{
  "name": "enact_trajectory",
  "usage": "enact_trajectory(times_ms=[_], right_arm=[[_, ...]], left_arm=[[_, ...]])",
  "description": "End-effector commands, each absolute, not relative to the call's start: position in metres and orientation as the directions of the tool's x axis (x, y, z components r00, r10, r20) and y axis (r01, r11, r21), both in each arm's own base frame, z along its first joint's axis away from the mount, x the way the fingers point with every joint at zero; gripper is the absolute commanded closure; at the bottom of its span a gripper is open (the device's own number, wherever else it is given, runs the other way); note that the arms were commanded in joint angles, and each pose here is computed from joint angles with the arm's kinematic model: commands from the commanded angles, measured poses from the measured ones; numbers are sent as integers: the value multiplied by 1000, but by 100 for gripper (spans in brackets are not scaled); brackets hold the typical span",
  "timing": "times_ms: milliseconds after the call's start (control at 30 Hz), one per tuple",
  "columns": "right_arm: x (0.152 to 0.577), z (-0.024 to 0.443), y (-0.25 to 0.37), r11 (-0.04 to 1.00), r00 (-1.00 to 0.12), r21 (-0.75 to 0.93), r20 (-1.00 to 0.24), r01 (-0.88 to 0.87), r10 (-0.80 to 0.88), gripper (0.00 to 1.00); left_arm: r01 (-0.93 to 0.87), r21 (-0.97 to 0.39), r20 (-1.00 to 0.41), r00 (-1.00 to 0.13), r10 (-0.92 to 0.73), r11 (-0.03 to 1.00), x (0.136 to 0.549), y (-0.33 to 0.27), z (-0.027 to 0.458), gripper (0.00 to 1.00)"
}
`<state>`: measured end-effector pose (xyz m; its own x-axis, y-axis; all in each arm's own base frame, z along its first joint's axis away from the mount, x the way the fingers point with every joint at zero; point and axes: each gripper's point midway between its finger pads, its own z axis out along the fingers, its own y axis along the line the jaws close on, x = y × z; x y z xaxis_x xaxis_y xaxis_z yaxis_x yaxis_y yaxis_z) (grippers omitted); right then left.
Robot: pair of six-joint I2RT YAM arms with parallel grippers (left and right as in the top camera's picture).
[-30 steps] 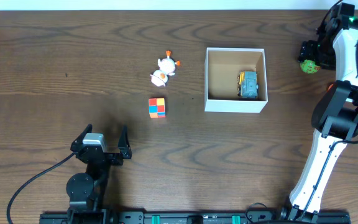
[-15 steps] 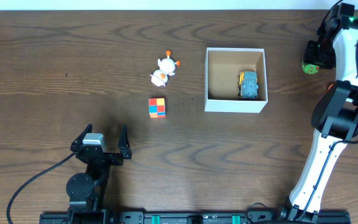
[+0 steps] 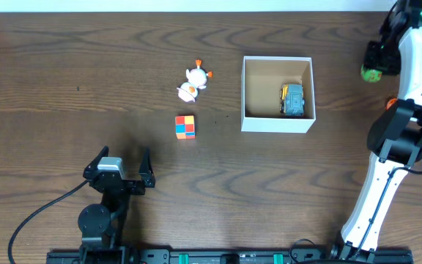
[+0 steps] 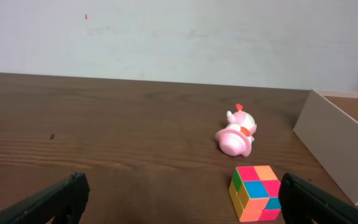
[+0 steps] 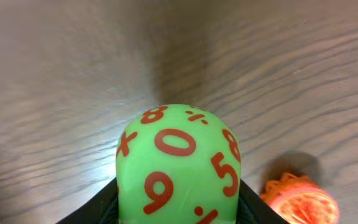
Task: Pack container
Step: 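Carry the green ball over the box and lower it inside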
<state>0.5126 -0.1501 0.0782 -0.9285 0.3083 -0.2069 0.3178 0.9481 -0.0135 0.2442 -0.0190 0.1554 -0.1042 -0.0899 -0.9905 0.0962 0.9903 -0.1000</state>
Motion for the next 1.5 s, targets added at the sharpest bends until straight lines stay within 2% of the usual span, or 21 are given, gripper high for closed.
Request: enact_trajectory(times_ms=[0, 267, 533, 933, 1167, 1467], right_arm=[[524, 156, -126, 957, -892, 62, -349, 285, 288, 64], [497, 226, -48, 972, -906, 174, -367, 157, 212, 62], [471, 240, 31, 986, -943, 167, -329, -7, 49, 61], [472, 191, 114, 983, -960, 86, -245, -163, -138, 55], [477, 136, 120, 989, -982, 44, -136, -141, -134, 57], [479, 90, 112, 992, -992, 26, -40, -122, -121, 53]], left_arm=[[107, -92, -986, -150, -76, 990, 243, -21, 140, 2], [107, -92, -986, -150, -76, 990, 243, -21, 140, 2], [107, -92, -986, -150, -76, 990, 243, -21, 140, 2], [107, -92, -986, -150, -76, 990, 243, -21, 140, 2], [107, -92, -986, -150, -76, 990, 243, -21, 140, 2], [107, -92, -986, -150, -76, 990, 243, -21, 140, 2]])
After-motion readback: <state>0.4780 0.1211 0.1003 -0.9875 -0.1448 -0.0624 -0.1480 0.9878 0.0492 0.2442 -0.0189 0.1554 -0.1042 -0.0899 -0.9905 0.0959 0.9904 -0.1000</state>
